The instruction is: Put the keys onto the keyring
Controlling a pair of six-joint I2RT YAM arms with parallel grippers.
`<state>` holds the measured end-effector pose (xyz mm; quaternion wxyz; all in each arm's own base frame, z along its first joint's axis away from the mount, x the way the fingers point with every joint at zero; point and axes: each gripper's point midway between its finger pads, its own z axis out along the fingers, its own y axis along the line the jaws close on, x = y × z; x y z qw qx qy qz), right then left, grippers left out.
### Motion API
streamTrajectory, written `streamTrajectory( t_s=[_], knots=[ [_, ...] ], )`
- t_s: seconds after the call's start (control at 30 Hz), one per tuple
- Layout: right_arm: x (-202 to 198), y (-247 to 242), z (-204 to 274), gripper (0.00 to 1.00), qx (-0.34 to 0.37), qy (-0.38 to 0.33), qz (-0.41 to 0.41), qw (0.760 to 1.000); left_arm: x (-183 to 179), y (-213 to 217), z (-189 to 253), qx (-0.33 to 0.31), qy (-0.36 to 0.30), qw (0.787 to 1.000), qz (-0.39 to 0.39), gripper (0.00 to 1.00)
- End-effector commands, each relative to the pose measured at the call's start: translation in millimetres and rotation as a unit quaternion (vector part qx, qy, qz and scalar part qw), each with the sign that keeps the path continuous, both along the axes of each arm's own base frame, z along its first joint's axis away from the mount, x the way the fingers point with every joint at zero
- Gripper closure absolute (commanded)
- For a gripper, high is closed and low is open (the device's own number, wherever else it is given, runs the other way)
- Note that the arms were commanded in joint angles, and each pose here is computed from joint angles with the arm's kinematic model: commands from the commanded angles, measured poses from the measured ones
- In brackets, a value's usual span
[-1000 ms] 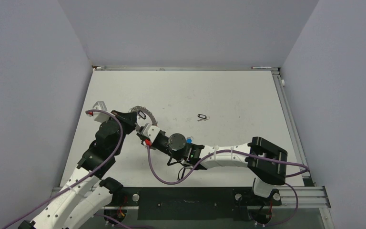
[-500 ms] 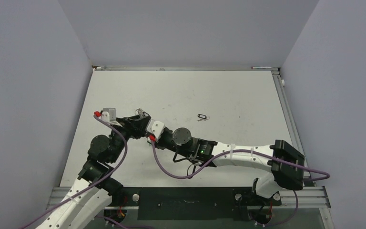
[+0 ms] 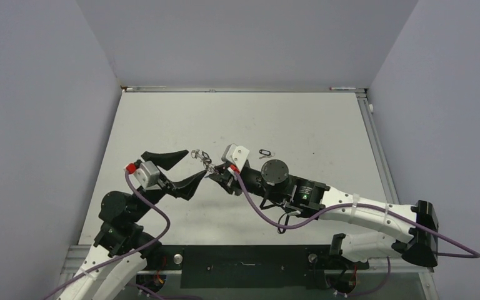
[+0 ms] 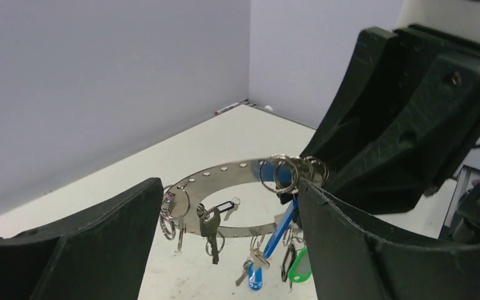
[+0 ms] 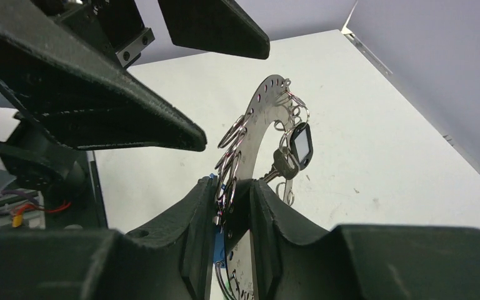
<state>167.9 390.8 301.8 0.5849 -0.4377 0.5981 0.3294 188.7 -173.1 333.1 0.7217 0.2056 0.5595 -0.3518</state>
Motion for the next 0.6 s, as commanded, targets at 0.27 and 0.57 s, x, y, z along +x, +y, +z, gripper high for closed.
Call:
streamTrajectory(
  t_s=[0.27,0.57],
  knots=[
    [-23,-21,32,0.95,0.038,0.050,0.030,0.998,-59,-25,-1,0.152,-0.292,0.937,-0.120,0.39],
    [-22,-15,32,0.95,0.021,0.109,0.036,0.993,-52,-23,-5,0.240,-0.360,0.897,-0.088,0.51]
  ],
)
